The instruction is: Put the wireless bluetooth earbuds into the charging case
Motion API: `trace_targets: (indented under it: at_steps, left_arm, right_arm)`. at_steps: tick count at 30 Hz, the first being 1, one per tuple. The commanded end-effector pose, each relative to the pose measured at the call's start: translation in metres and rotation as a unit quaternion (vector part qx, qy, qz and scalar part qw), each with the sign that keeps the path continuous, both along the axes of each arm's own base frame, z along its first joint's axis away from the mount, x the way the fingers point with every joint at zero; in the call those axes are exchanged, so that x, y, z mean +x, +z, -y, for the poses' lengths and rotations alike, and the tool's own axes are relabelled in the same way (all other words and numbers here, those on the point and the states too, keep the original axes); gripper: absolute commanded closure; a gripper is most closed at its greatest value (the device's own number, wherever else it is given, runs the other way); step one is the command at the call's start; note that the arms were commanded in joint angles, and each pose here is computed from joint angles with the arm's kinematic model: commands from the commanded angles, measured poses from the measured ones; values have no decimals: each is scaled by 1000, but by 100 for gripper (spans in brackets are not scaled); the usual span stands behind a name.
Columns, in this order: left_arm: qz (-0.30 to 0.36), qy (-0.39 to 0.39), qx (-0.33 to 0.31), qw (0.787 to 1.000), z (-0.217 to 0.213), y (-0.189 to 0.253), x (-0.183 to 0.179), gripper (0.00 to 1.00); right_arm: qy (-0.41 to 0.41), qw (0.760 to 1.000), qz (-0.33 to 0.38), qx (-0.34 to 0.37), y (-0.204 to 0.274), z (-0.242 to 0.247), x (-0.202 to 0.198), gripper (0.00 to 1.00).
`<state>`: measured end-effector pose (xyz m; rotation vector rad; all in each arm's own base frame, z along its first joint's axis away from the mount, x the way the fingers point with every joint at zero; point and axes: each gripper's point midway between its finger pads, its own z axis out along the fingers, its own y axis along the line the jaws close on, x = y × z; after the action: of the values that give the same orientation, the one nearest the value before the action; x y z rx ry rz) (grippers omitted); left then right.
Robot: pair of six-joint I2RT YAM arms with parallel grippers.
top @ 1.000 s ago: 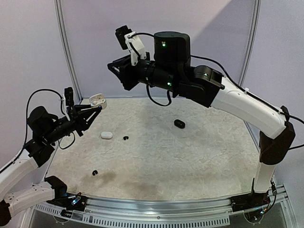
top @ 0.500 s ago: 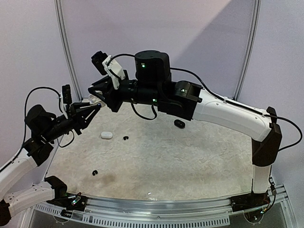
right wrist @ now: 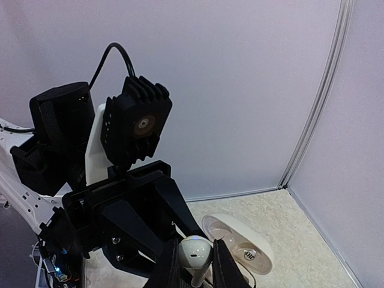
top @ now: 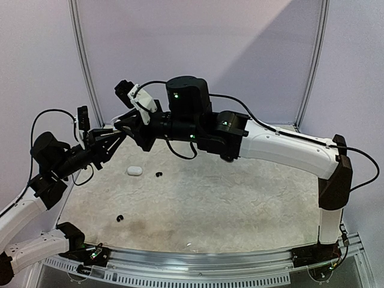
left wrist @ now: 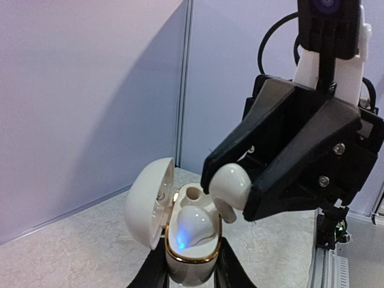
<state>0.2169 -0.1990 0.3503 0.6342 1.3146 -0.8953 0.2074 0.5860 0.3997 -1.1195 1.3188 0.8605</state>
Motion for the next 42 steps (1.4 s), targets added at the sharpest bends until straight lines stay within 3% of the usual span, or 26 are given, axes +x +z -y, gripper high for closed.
trace_targets:
  at_steps: [1, 11, 24, 42]
  left_arm:
    - [21, -18, -12, 1000, 2, 18, -10, 100]
    - [18, -21, -10, 1000, 3, 16, -10, 100]
    - [15, -22, -17, 999, 2, 19, -11, 100]
    - [12, -26, -23, 999, 3, 21, -11, 100]
  right_arm:
    - [-27, 1000, 8, 5, 3, 6, 13, 100]
    - [-27, 998, 18, 45, 31, 14, 14, 100]
    - [-39, 999, 18, 3, 0, 16, 19, 100]
    - [-37, 999, 30, -22, -9, 21, 18, 100]
